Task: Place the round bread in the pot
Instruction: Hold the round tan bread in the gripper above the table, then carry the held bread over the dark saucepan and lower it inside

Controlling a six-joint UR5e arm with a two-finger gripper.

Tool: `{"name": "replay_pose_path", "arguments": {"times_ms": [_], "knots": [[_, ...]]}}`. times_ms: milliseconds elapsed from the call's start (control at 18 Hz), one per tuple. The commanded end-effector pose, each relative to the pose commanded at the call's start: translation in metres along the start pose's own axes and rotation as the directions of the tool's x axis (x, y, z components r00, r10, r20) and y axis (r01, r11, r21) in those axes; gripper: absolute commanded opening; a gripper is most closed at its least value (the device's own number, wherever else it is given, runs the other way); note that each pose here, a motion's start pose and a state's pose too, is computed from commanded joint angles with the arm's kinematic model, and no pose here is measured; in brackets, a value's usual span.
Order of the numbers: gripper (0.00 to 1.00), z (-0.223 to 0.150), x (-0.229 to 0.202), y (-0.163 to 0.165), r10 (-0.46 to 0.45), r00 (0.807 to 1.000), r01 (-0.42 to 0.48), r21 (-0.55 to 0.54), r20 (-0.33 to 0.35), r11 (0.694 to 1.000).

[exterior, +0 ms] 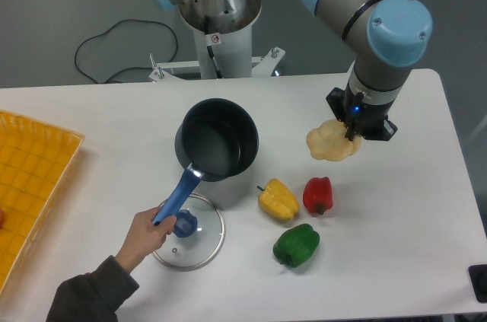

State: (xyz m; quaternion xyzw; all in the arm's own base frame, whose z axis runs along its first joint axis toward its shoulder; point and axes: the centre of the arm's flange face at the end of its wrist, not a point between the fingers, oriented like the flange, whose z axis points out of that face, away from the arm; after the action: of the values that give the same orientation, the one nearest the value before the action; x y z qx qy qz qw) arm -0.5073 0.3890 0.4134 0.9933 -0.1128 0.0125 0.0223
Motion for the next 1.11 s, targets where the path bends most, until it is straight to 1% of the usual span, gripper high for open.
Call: {"name": "replay_pose_path", "arguments": {"times_ms": [611, 778, 944, 1111], "knots": [[0.00, 0.004, 0.006, -0.004, 0.003, 1.000, -0.003, 0.000, -0.006, 1.000], [0.00, 0.008, 0.019, -0.021, 0.028, 0.999, -0.028, -0.002, -0.015, 1.000], [0.00, -0.001, 0.042, -0.034, 0.034, 0.999, -0.034, 0.022, -0.010, 0.999], [0.00, -0.009, 0.071, -0.060, 0.032, 0.999, -0.032, 0.027, -0.001, 0.999]]}}
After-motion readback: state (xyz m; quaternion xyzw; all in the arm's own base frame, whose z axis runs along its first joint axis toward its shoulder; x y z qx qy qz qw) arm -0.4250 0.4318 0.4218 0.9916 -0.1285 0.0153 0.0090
